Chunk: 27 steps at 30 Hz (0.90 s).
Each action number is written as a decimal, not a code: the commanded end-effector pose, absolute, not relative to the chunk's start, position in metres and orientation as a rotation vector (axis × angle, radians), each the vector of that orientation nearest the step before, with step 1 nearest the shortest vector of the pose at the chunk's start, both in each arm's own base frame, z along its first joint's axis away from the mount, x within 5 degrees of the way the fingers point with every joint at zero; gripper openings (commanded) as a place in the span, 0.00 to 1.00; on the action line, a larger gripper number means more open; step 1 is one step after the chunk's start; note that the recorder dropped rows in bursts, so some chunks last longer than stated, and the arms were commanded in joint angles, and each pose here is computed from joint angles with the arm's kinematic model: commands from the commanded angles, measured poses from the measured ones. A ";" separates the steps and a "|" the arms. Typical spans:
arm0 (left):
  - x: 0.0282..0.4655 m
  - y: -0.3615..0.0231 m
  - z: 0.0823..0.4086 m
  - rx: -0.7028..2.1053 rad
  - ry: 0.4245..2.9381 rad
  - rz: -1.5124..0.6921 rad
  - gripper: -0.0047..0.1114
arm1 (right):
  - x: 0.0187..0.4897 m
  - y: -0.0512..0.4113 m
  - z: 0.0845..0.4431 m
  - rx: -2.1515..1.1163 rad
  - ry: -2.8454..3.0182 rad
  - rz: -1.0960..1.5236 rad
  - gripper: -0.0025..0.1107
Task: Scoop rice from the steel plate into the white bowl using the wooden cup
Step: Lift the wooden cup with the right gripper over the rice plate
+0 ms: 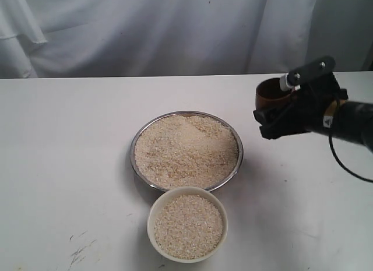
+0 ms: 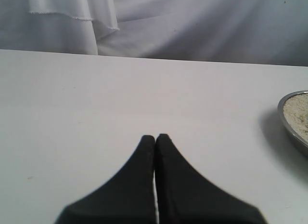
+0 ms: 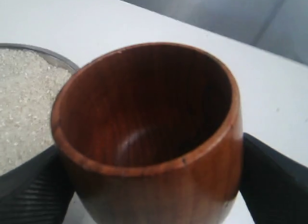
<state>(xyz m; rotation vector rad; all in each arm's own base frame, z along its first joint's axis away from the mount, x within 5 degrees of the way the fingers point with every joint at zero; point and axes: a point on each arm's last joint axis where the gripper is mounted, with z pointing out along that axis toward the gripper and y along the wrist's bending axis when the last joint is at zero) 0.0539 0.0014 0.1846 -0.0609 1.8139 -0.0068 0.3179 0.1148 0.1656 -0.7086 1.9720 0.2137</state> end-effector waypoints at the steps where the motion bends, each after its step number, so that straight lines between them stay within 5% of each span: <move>1: 0.054 0.002 0.184 -0.062 1.801 -0.005 0.04 | 0.331 0.136 0.211 -0.934 1.929 0.013 0.02; 10: 0.054 0.002 0.184 -0.062 1.801 -0.005 0.04 | 0.336 0.193 0.253 -1.386 1.674 -0.379 0.02; 27: 0.054 0.002 0.184 -0.062 1.801 -0.005 0.04 | 0.336 0.263 0.200 -2.085 1.220 -0.930 0.02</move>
